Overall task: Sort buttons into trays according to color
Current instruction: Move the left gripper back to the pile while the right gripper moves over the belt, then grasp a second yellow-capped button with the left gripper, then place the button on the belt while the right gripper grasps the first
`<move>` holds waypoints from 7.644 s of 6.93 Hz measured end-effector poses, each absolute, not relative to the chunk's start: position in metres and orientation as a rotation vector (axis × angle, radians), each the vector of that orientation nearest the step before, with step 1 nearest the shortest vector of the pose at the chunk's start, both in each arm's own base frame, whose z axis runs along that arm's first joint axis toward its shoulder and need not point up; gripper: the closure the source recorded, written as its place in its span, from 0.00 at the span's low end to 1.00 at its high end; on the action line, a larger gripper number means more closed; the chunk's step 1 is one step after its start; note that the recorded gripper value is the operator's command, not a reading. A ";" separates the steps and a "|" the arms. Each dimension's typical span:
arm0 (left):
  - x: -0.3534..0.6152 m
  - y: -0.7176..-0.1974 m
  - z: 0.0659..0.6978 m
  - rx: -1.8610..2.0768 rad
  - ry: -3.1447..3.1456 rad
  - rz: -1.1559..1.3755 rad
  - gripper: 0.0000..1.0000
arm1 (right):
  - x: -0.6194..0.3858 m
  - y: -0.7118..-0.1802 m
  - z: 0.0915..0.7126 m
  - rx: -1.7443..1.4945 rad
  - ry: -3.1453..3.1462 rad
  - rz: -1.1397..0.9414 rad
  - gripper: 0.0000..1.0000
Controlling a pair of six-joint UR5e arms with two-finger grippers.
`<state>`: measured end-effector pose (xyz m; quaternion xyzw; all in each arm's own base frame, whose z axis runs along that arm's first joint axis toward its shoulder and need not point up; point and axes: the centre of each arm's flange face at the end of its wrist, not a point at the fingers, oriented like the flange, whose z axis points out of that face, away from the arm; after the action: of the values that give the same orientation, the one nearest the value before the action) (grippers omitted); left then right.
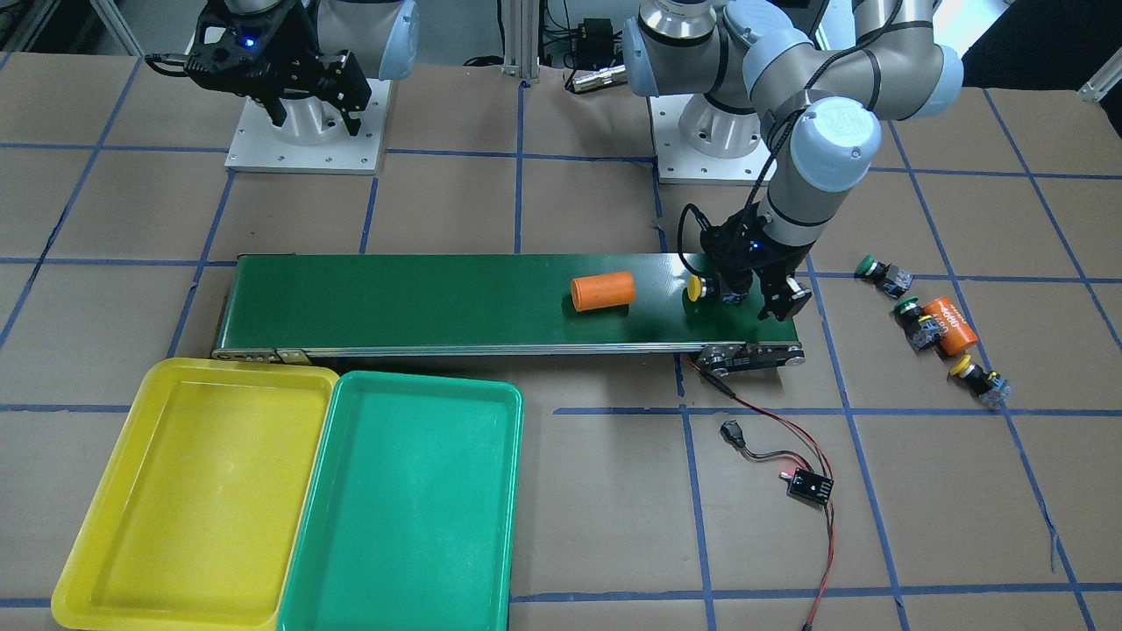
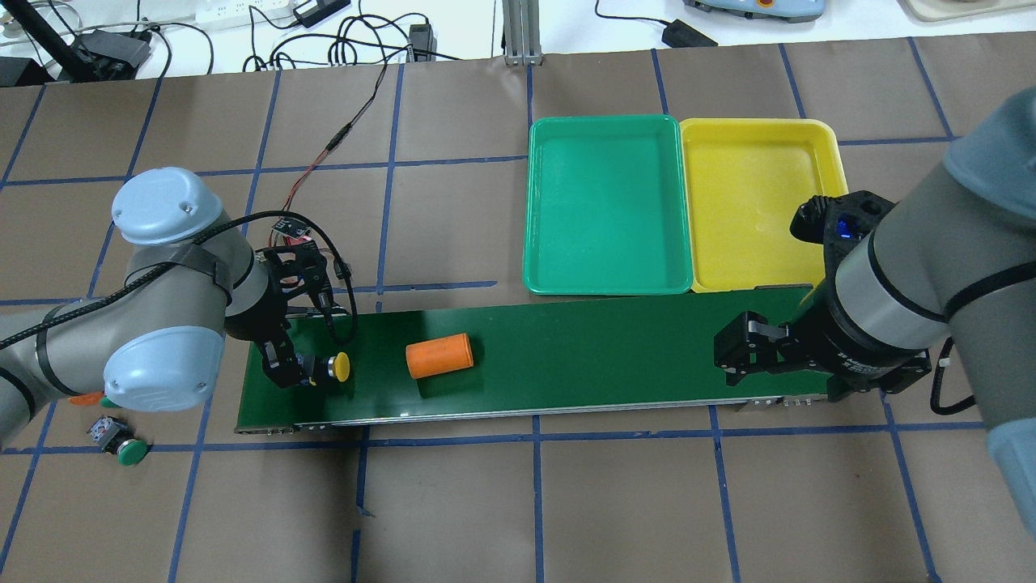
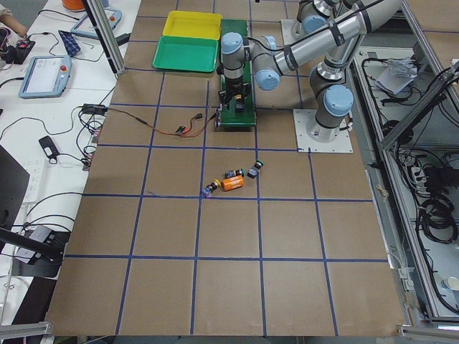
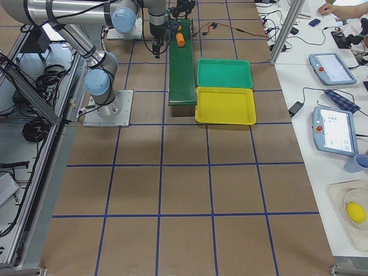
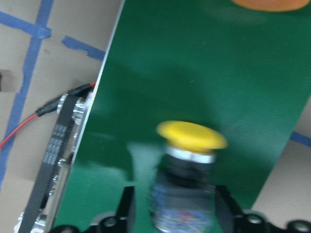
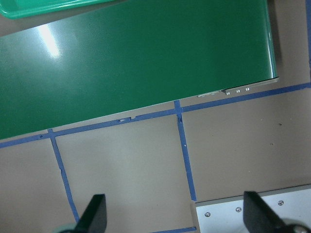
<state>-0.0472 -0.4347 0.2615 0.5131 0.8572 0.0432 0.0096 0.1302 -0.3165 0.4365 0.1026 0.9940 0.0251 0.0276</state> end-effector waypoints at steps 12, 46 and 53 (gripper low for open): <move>0.306 -0.530 0.230 1.338 2.794 0.011 0.00 | 0.151 -0.334 0.442 1.447 2.629 0.062 0.00; -0.085 -0.413 0.262 0.780 3.092 0.220 0.11 | 0.204 -0.391 0.410 1.744 2.596 0.166 0.00; 0.145 -0.425 0.266 -0.016 3.179 0.103 0.00 | 0.294 -0.410 0.328 1.728 2.614 0.188 0.00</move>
<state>0.1447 -0.4250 0.2661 -0.0049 0.9993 0.0325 -0.0198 0.2941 -0.4104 0.3280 0.5506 0.8326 0.0598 0.0011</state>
